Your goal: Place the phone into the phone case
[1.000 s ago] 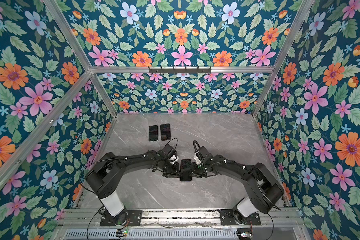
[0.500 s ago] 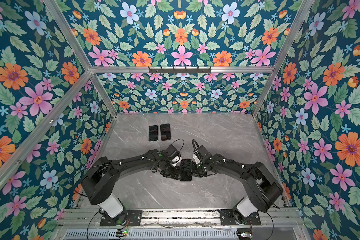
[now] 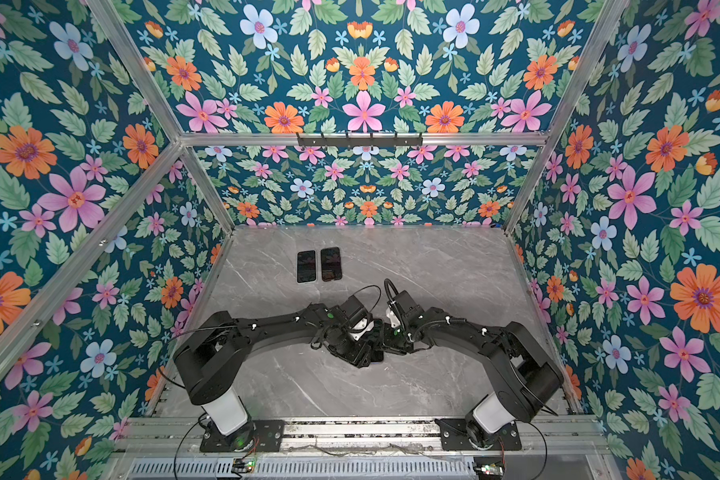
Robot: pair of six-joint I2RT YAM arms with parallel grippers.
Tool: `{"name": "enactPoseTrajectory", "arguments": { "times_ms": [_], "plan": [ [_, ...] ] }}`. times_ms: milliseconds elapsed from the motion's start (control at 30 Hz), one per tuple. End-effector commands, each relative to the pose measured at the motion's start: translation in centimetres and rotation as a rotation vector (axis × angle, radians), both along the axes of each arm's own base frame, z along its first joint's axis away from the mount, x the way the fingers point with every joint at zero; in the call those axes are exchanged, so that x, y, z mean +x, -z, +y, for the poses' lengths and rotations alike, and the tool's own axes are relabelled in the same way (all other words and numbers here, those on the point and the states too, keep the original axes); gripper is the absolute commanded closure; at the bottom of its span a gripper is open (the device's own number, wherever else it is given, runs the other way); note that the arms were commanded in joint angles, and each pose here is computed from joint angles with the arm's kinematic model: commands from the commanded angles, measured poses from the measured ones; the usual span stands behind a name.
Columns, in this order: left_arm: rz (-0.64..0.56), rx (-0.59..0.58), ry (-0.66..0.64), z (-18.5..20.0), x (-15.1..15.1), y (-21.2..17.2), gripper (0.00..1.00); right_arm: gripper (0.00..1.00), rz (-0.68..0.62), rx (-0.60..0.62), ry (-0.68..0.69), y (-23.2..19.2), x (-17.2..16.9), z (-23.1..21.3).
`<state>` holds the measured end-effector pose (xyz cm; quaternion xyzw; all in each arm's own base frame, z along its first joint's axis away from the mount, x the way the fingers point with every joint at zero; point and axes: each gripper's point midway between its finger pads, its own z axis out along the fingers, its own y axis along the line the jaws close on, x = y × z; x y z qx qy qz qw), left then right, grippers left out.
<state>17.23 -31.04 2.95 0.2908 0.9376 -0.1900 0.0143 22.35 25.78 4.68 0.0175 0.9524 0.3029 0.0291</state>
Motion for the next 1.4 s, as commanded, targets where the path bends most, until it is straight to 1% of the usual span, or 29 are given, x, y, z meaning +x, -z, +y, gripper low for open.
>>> {"name": "enactPoseTrajectory", "arguments": {
  "times_ms": [0, 233, 467, 600, 800, 900, 967, 1100, 1367],
  "plan": [
    [-0.004, -0.022, 0.018, -0.4, -0.1, 0.3, 0.31, 0.61, 0.006, 0.008, 0.011, 0.1, 0.3, 0.0],
    [0.016, 0.007, 0.002, -0.1, -0.3, 1.5, 0.32, 0.60, 0.023, 0.038, 0.030, 0.3, 0.6, -0.1],
    [0.004, 0.002, 0.037, -0.1, -1.3, 1.1, 0.31, 0.60, 0.035, 0.040, 0.036, 0.7, 0.6, -0.1],
    [-0.020, 0.010, 0.042, 0.3, -1.2, 0.7, 0.30, 0.60, 0.040, 0.045, 0.037, 0.9, 0.7, 0.1],
    [-0.006, 0.053, 0.057, 0.8, -1.3, 1.6, 0.31, 0.60, 0.046, 0.047, 0.036, 1.0, 0.6, 0.1],
    [-0.018, 0.061, 0.060, 1.0, -1.4, 1.7, 0.32, 0.59, 0.043, 0.043, 0.041, 1.1, 0.6, 0.0],
    [-0.026, 0.065, 0.058, 1.0, -1.1, 1.7, 0.33, 0.60, 0.046, 0.043, 0.041, 1.2, 0.5, 0.0],
    [-0.031, 0.088, 0.041, 0.9, -0.7, 2.0, 0.42, 0.59, 0.048, 0.046, 0.040, 1.2, 0.6, 0.1],
    [-0.046, 0.116, 0.027, 1.4, -0.3, 2.4, 0.45, 0.59, 0.045, 0.044, 0.040, 1.2, 0.6, 0.1]
  ]
}}
